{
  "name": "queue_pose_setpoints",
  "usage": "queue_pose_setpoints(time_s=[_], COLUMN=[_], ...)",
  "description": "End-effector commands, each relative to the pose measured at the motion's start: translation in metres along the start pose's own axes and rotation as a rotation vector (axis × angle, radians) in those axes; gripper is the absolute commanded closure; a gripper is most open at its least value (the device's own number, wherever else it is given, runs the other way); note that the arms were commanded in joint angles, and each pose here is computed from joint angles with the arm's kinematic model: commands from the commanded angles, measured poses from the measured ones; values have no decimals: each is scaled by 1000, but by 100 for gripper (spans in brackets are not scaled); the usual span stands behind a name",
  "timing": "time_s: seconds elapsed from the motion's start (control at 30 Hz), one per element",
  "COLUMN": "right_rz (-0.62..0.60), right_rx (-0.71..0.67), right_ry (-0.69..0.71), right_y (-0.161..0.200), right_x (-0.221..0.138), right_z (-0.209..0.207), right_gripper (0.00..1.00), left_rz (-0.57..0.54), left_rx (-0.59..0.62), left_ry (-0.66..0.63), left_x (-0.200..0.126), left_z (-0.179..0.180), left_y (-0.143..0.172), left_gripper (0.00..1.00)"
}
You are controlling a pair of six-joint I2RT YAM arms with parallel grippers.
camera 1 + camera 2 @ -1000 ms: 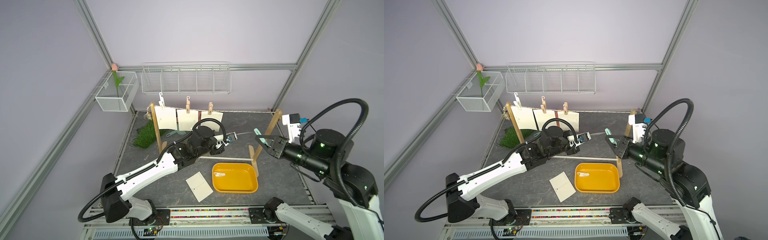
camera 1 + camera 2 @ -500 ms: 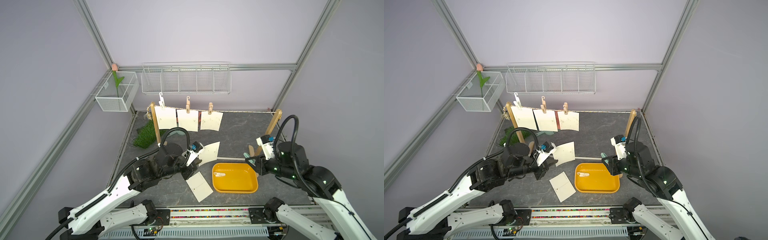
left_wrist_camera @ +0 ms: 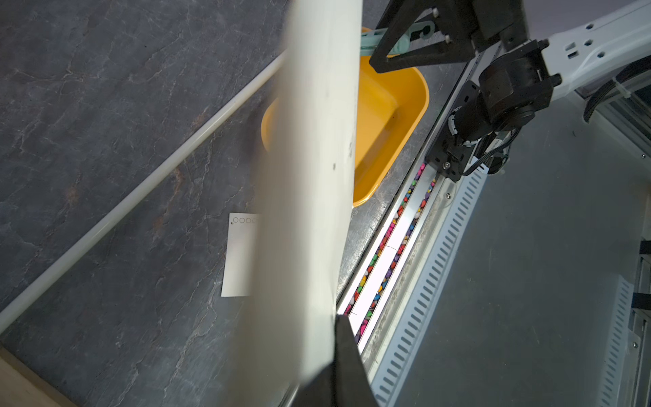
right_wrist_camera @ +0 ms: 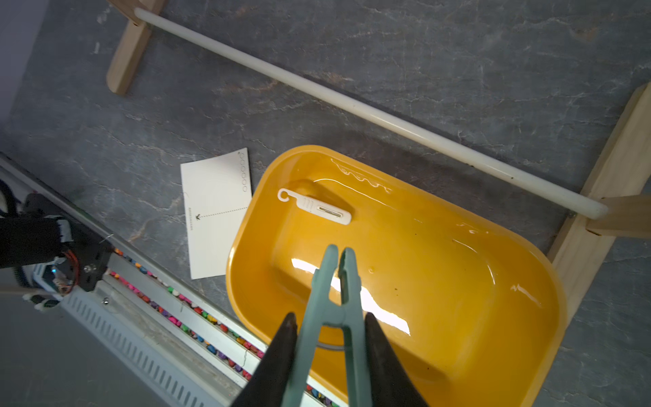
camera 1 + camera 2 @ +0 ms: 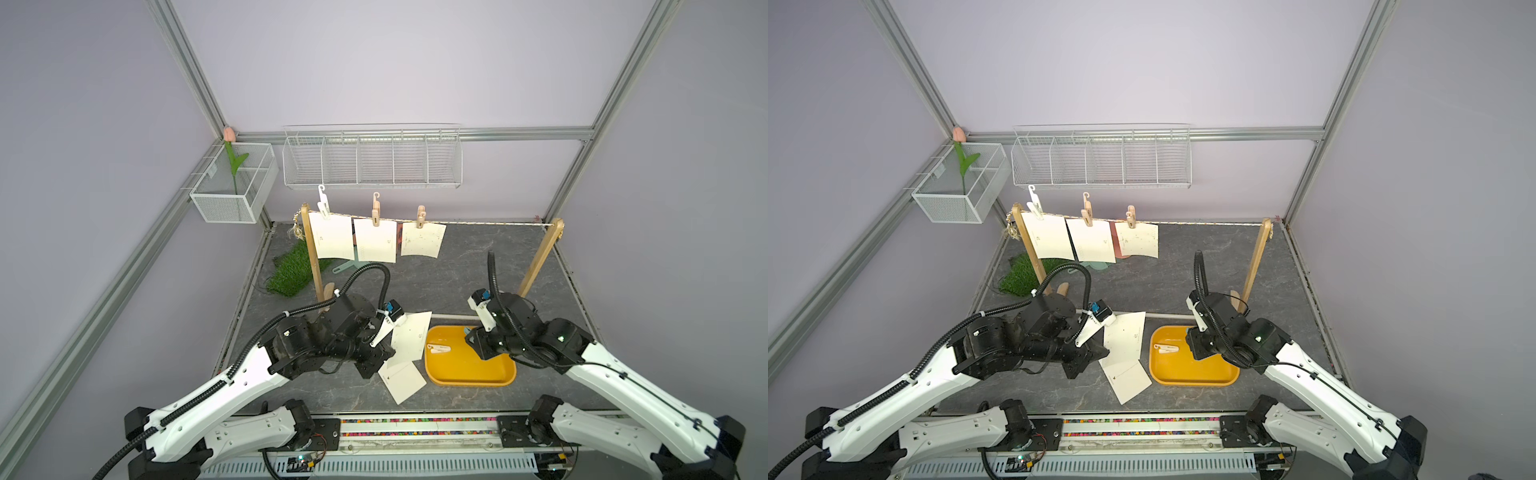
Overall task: Remove the postcards from the strings
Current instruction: Place the clamp in the storage box, then place the postcard on the postcard.
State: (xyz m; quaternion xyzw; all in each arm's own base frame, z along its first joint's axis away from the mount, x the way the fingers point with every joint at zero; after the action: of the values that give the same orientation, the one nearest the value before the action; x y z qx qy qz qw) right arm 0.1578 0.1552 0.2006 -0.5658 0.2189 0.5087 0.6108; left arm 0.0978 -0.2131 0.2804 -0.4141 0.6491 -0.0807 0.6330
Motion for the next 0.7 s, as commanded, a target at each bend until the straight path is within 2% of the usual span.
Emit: queue_pose_setpoints(time_s=[0.0, 0.17, 0.37, 0.5, 0.67], right_rz=[-13, -6, -71, -165, -258], right_rx=[41, 74, 84, 92, 99], right_ry=[54, 70, 115, 130, 129], right_y=[3, 9, 4, -5, -11], right_x=[13, 22, 12, -3, -19], right_z=[-8, -13, -21, -24, -29], right_gripper=[59, 39, 32, 30, 29], left_rz=[53, 124, 203, 279, 362], left_rx=[-1, -24, -95, -217, -393], left_ry=[-55, -97, -61, -44, 56], left_x=[0, 9, 21, 35, 53], left_z=[7, 22, 32, 35, 34], left_y=[7, 7, 9, 12, 26], left_gripper=[100, 100, 100, 100, 100])
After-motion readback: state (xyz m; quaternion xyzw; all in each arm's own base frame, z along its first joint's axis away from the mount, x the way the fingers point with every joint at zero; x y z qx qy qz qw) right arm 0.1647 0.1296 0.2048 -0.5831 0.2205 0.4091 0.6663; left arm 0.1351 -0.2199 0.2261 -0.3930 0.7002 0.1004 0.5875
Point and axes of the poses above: each gripper's point midway between its finger pads, its own x axis out along the fingers, its own z axis along the line the jaws close on, y = z × x, the point moved 5 cm from there along -x, back along the fingers, and after that the axes turned 5 degrees about x, right-handed, at the moved point
